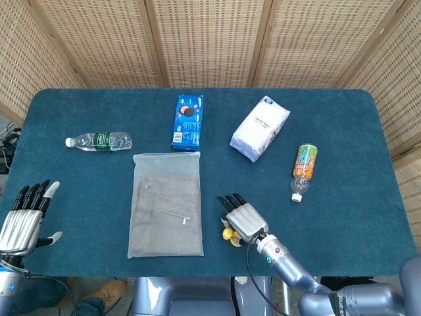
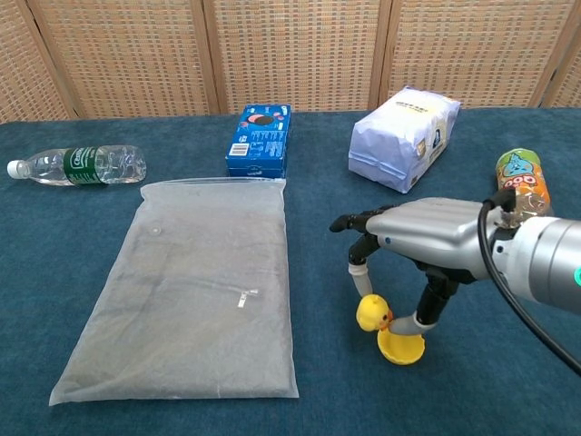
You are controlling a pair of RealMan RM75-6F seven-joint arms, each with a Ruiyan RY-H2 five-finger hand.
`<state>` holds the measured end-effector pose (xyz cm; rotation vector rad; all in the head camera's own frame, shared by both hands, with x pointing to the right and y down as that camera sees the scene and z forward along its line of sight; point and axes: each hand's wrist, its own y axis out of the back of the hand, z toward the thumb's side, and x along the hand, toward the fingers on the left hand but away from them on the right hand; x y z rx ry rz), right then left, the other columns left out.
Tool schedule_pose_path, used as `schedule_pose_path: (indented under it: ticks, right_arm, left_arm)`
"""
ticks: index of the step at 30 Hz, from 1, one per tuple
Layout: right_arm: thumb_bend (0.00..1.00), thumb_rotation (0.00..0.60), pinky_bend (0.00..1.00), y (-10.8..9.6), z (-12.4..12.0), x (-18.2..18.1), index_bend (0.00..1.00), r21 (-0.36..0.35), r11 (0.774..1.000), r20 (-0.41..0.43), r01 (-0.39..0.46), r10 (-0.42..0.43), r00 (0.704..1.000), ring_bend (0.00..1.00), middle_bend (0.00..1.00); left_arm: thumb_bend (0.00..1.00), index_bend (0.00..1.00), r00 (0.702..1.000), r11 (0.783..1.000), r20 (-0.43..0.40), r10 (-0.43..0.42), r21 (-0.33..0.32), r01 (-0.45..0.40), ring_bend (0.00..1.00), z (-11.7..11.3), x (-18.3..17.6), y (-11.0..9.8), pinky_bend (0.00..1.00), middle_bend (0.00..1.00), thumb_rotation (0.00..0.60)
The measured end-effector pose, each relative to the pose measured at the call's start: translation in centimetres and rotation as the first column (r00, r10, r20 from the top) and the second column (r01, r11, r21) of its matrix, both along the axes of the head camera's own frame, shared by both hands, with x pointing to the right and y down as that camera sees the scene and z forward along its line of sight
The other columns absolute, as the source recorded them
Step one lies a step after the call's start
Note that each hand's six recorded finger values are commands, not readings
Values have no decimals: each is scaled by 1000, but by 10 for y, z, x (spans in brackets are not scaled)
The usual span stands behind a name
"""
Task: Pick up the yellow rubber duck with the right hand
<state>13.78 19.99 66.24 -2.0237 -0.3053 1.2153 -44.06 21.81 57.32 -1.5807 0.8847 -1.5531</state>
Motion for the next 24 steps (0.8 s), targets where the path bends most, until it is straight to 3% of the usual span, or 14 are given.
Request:
schedule_pose_path:
  ticks: [5, 24]
  right_arm:
    - [283, 600, 0, 9, 0, 1, 548, -1, 999, 0, 34, -34, 999, 0, 0]
    - [274, 600, 0, 13, 12, 15, 546, 11, 998, -69, 68, -67, 995, 0, 0]
  left_arm:
    - [16, 0, 1000, 1000, -1, -3, 0, 3, 0, 0, -1, 0, 0, 0, 600]
    - [19, 0, 1000, 1000, 4, 2, -8, -2, 0, 3, 1, 1, 0, 0, 600]
